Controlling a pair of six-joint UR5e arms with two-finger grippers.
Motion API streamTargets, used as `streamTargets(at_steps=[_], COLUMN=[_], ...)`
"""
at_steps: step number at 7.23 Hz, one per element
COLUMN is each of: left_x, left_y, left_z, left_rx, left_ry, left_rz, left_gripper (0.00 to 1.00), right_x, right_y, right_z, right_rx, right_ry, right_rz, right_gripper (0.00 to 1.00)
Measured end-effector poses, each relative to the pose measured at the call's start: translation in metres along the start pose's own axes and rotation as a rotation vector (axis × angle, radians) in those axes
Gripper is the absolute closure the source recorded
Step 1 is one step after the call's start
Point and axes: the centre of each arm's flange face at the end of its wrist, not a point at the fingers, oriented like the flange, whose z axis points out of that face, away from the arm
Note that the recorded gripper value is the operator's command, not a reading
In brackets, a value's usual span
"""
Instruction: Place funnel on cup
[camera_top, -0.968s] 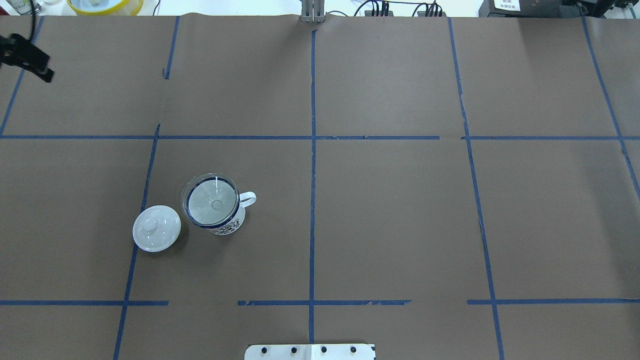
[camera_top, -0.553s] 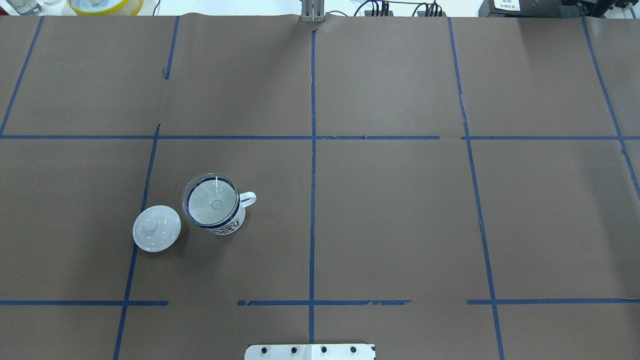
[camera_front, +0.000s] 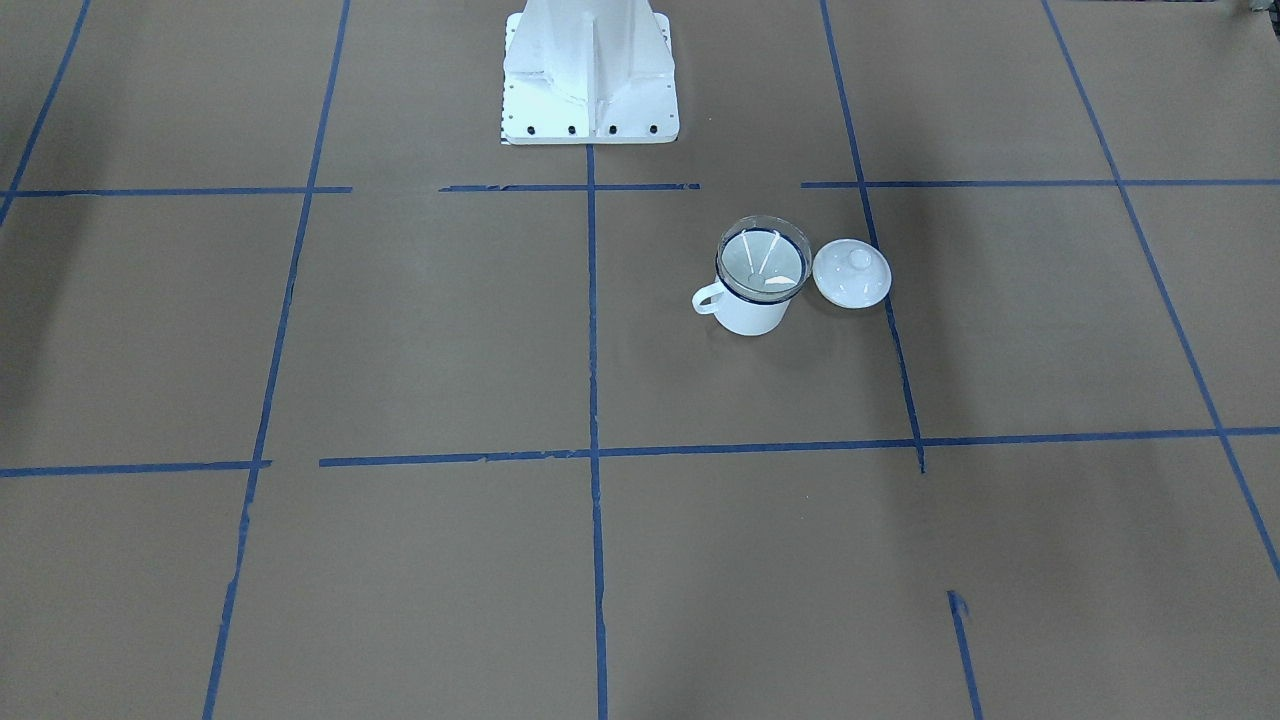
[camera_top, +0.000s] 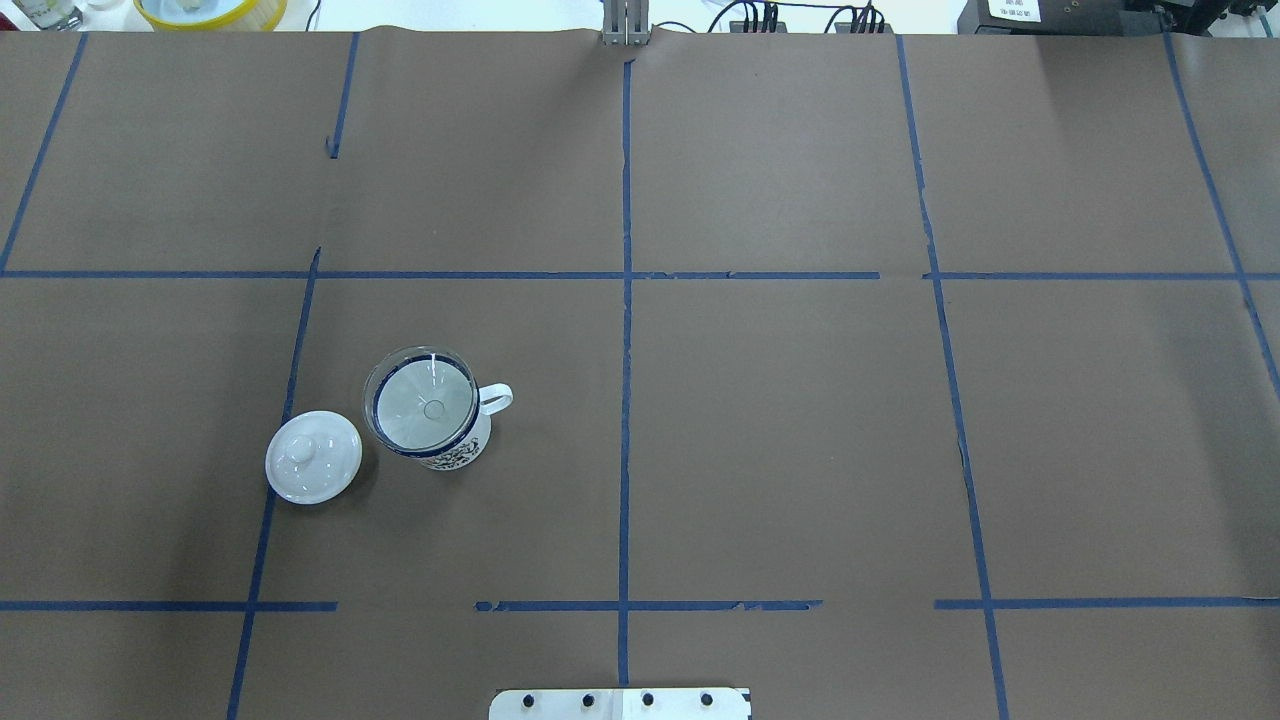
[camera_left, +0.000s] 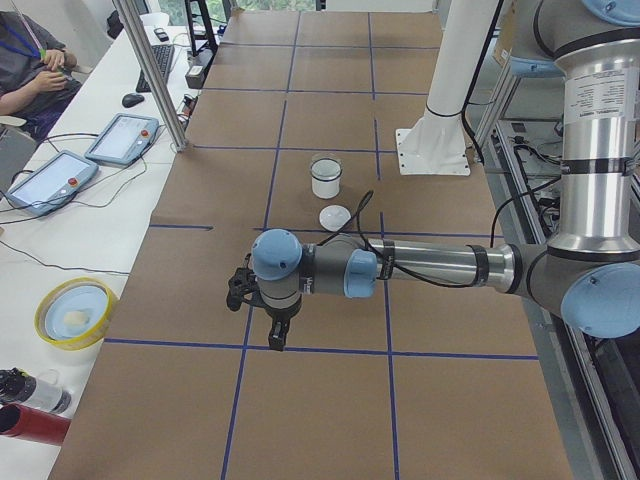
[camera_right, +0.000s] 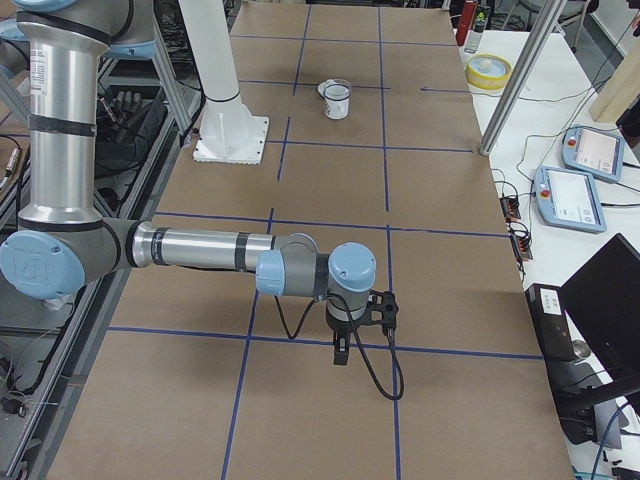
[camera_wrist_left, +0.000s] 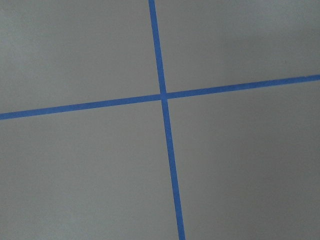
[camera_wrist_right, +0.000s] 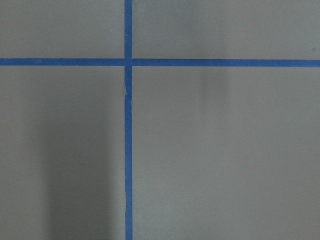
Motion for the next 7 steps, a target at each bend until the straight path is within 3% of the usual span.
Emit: streamTargets(at_steps=[7], left_x=[-0.01], left_y=[0.009], left_z=[-0.003], left_rx=[0.003], left_ry=[-0.004], left_rz=[-0.029], left_gripper=[0.0], right_x=[0.0], right_y=[0.0], right_z=[0.0], right_rx=[-0.001], right_ry=[0.0], right_rz=[0.001], right_gripper=[0.0])
